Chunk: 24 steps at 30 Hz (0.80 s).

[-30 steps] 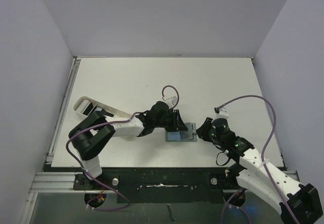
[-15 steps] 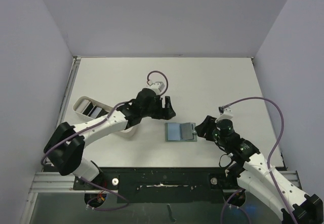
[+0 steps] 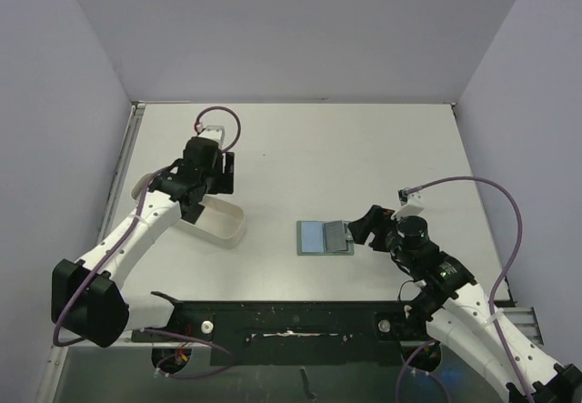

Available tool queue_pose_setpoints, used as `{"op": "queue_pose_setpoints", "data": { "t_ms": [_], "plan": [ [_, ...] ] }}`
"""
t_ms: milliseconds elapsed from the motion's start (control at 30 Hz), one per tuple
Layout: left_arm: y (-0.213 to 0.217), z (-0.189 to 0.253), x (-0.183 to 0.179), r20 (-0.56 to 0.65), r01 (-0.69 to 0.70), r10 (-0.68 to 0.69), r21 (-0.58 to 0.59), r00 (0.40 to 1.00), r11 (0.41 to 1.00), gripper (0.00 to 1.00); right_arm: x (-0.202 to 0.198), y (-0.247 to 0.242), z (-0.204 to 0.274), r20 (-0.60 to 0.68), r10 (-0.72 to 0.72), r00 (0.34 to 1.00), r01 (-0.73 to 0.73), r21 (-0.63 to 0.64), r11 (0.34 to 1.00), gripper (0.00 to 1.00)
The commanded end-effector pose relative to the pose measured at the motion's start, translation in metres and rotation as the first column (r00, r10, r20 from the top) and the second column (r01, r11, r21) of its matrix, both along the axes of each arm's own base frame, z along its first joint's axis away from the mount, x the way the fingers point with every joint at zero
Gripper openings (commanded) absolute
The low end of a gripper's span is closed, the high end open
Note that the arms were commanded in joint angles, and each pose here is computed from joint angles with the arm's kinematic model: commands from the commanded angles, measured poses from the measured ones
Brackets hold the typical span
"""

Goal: Put the credit cards into the card holder
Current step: Turn over the card slot in the card holder, then pick up the credit card from the storage box.

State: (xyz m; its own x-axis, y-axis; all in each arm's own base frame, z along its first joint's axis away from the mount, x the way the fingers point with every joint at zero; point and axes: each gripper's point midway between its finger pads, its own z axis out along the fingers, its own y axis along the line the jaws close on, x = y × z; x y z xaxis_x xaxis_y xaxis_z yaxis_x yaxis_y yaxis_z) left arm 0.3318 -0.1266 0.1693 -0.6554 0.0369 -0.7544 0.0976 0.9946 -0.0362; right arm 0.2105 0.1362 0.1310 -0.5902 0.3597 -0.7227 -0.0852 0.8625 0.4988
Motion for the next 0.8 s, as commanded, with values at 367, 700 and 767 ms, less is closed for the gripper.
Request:
{"op": "queue_pose_setpoints", "data": {
  "t_ms": [367,700,767],
  "plan": [
    [0.144,0.002,0.015,0.085,-0.173,0.151,0.399,0.985,0.901,0.47,0.007,0.000,0.041,0.124,0.021,0.992,-0.021,-0.007,1.000,0.74],
    [0.172,-0.035,0.026,0.047,-0.147,0.142,0.495,0.989,0.857,0.45,0.007,0.001,0.044,0.129,0.033,0.991,-0.033,-0.004,0.999,0.74],
    [0.172,-0.042,0.029,0.031,-0.130,0.133,0.496,0.991,0.859,0.45,0.006,0.001,0.045,0.133,0.034,0.991,-0.033,-0.005,0.999,0.74]
  ]
}}
